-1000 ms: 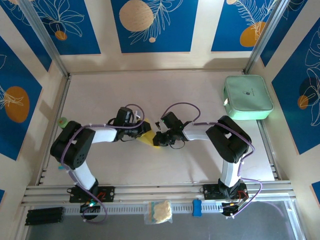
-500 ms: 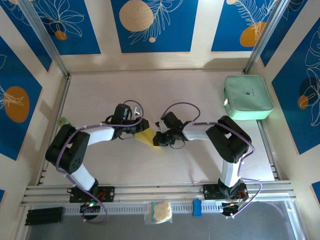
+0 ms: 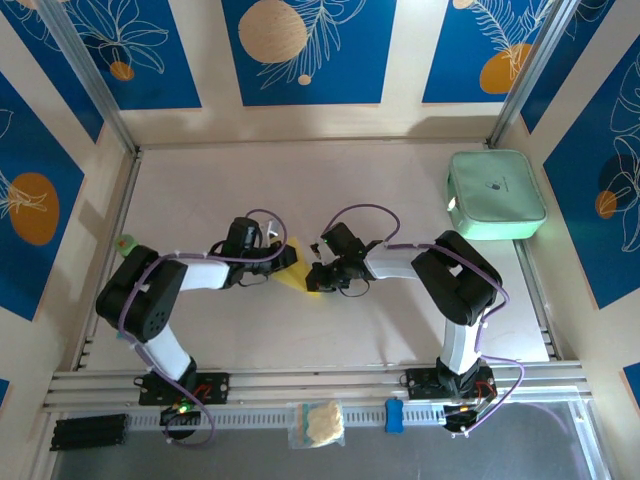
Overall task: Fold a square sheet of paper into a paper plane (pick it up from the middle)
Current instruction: Fourth fold the wing at the center of the table.
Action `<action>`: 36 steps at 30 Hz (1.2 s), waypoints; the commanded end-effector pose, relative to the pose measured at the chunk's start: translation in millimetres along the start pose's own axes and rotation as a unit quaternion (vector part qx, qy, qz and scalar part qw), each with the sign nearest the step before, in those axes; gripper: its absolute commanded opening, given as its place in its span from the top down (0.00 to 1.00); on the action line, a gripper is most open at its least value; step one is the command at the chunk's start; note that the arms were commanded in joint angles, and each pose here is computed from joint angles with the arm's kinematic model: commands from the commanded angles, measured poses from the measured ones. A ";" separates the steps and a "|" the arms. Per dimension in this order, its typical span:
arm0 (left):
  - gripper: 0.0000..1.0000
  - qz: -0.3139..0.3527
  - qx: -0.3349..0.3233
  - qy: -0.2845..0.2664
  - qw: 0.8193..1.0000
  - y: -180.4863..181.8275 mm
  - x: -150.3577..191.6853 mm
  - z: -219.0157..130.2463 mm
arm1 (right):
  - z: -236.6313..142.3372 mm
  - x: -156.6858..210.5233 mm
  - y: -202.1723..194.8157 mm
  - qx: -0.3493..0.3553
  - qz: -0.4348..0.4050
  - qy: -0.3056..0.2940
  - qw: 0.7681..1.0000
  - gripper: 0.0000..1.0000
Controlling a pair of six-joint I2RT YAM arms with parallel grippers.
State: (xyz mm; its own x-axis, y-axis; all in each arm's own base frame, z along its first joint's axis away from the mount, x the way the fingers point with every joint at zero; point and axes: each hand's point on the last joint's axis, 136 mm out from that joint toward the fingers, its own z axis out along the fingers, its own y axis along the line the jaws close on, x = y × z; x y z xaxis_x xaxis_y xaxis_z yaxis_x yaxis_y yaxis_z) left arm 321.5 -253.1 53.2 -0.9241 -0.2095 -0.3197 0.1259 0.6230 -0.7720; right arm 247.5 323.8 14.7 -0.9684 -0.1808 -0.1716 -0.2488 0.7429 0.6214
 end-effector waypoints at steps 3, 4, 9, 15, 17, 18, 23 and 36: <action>0.82 0.004 0.020 -0.004 1.000 -5.6 -11.5 8.0 | 8.5 24.1 -35.8 0.060 0.038 0.042 0.997 0.94; 0.82 0.003 0.019 -0.003 1.000 -4.3 -11.6 8.9 | 8.5 24.1 -35.7 0.060 0.038 0.042 0.997 0.94; 0.82 0.001 0.016 -0.002 1.000 -0.5 -11.1 12.6 | 9.1 25.2 -36.9 0.060 0.038 0.044 0.996 0.94; 0.82 -0.004 0.008 0.004 1.000 7.3 -7.9 16.9 | 9.1 26.5 -38.0 0.060 0.040 0.046 0.996 0.94; 0.82 -0.006 0.007 0.005 1.000 8.9 -7.3 17.7 | 8.8 27.4 -38.4 0.061 0.041 0.047 0.996 0.94; 0.82 -0.007 0.005 0.005 1.000 9.8 -6.8 18.0 | 8.9 27.7 -38.3 0.060 0.040 0.047 0.996 0.94; 0.82 -0.018 -0.017 0.011 1.000 20.7 -1.7 18.9 | 7.1 28.1 -36.1 0.055 0.040 0.046 0.997 0.94; 0.85 -0.045 -0.079 0.026 0.995 53.5 13.7 19.1 | -13.7 62.4 -35.3 0.018 0.061 0.050 0.997 0.94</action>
State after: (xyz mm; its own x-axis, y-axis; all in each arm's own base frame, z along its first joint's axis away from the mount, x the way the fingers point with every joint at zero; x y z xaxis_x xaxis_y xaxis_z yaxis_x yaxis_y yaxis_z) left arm 325.2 -256.1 26.3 -0.9417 -0.2013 -0.2695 0.0804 0.6432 -0.7615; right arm 234.1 308.2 14.7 -0.9720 -0.1543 -0.1774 -0.2334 0.7239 0.6492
